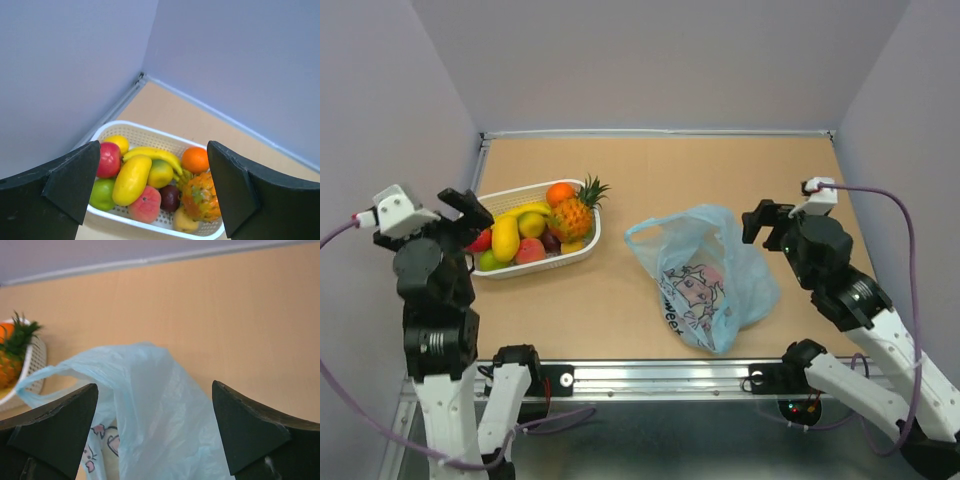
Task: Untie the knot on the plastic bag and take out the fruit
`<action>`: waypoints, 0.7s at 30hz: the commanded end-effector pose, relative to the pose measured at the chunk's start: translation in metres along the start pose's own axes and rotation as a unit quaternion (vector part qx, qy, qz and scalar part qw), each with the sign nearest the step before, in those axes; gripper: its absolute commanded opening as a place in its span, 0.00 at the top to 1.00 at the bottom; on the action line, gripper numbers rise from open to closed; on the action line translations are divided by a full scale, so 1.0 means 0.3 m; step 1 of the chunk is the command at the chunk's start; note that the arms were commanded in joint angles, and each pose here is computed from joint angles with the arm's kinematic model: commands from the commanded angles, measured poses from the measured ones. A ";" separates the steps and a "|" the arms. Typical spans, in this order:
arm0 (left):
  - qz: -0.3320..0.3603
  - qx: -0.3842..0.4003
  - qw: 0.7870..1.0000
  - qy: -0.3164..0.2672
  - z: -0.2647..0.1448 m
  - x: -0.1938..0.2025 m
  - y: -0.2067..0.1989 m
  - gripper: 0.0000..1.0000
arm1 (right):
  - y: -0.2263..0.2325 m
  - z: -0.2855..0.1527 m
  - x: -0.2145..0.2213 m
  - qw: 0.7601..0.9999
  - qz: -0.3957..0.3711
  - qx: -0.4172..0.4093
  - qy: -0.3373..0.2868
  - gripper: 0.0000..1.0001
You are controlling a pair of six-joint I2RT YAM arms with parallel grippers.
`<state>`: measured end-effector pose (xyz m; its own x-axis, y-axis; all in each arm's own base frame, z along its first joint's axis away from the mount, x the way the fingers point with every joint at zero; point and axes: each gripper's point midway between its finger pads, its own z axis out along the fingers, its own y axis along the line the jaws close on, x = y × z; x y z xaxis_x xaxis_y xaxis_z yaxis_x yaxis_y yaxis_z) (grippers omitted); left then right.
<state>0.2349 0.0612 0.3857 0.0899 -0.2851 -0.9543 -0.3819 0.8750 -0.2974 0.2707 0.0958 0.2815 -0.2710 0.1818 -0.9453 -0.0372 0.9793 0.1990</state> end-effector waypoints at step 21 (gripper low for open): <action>-0.127 0.003 0.969 -0.212 -0.626 -0.151 0.346 0.01 | -0.263 -0.478 -0.224 0.961 0.081 -0.017 -0.265 0.00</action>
<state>0.0496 0.0829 0.3945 0.4236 -0.2984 -0.8553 -0.3378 0.8240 -0.4548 0.1565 0.0011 0.3750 0.2301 0.3799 -0.8959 -0.0947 0.9250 0.3679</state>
